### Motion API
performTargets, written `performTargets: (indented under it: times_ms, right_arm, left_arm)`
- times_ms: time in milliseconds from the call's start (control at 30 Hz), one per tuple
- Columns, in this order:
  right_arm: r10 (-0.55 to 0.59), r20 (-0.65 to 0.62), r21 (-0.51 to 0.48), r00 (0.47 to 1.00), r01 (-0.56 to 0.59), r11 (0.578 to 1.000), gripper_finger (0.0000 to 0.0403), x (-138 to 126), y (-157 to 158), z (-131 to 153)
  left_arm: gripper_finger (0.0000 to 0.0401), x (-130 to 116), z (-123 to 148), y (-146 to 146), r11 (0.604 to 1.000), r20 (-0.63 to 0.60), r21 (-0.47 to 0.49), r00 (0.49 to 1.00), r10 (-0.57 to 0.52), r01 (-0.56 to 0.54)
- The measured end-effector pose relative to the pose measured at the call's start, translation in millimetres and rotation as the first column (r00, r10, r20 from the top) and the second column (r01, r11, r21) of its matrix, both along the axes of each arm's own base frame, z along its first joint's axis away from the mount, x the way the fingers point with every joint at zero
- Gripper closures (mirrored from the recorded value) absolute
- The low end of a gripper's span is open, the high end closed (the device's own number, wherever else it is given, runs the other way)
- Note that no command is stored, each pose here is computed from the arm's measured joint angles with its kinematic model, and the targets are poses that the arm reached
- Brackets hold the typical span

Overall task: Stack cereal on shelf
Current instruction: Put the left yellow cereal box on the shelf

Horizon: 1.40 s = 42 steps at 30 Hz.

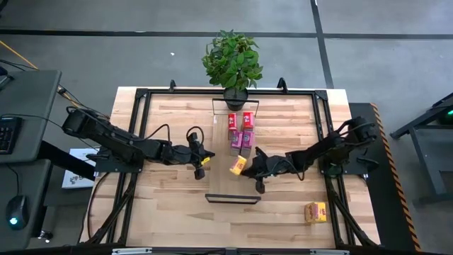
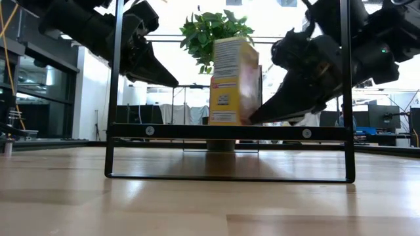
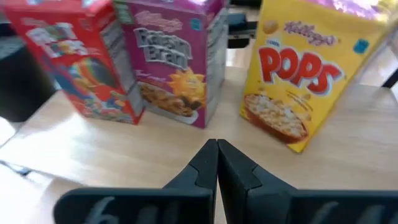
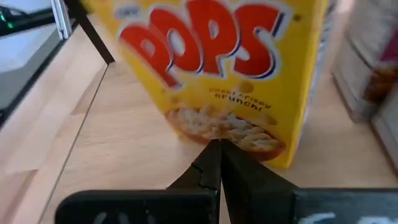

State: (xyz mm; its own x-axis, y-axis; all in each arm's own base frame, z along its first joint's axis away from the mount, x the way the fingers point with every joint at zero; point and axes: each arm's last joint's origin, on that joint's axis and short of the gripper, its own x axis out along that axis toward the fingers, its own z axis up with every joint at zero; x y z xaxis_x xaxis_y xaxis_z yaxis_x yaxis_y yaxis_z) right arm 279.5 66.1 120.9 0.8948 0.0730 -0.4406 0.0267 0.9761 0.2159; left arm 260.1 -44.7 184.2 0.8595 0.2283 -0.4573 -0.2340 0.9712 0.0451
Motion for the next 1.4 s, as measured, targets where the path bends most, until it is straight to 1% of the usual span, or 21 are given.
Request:
performTargets:
  times_ms: [100,233,300,467,600,833,1000,1200,1400]
  right_arm:
    - [0.011,-0.018,-0.037,1.0,-0.012,0.999,0.0403,11.4,0.6,-1.1]
    - [0.02,-0.086,-0.08,0.996,-0.027,0.996,0.0403,21.1,1.6,0.2]
    - [0.019,-0.112,-0.099,0.994,-0.03,0.995,0.0403,22.0,1.8,1.9]
    - [0.017,-0.142,-0.107,0.99,-0.032,0.994,0.0403,20.2,1.2,3.7]
    - [-0.008,-0.167,-0.137,0.986,-0.016,0.99,0.0403,15.0,-0.7,9.6]
    - [-0.027,-0.131,-0.144,0.991,0.008,0.99,0.0403,11.7,-2.5,22.9]
    - [-0.051,-0.109,-0.181,0.993,0.031,0.983,0.0403,10.8,-3.8,28.2]
    - [-0.129,-0.088,-0.226,0.988,0.106,0.968,0.0403,11.1,-6.3,29.0]
    - [-0.171,-0.061,-0.239,0.983,0.152,0.959,0.0403,12.0,-7.4,30.8]
  left_arm:
    - [0.04,-2.5,2.5,1.3,1.0,-0.001,0.011,1.0,0.027,-0.027]
    - [0.04,-4.1,2.8,1.9,0.999,-0.009,0.007,0.999,0.04,-0.04]
    - [0.04,-4.7,1.8,1.6,0.999,-0.02,0.01,0.999,0.039,-0.038]
    - [0.04,-5.2,1.1,1.6,0.999,-0.027,0.006,0.999,0.042,-0.042]
    - [0.0401,-5.0,1.2,1.4,0.999,-0.025,-0.002,0.999,0.036,-0.036]
    - [0.04,-4.6,1.6,0.8,1.0,-0.021,-0.012,1.0,0.022,-0.022]
    - [0.04,-4.6,1.6,0.8,1.0,-0.019,-0.019,1.0,0.024,-0.024]
    - [0.04,-4.6,1.6,0.7,0.999,-0.015,-0.034,0.999,0.031,-0.032]
    - [0.04,-4.2,2.1,0.6,0.999,-0.008,-0.037,0.999,0.032,-0.032]
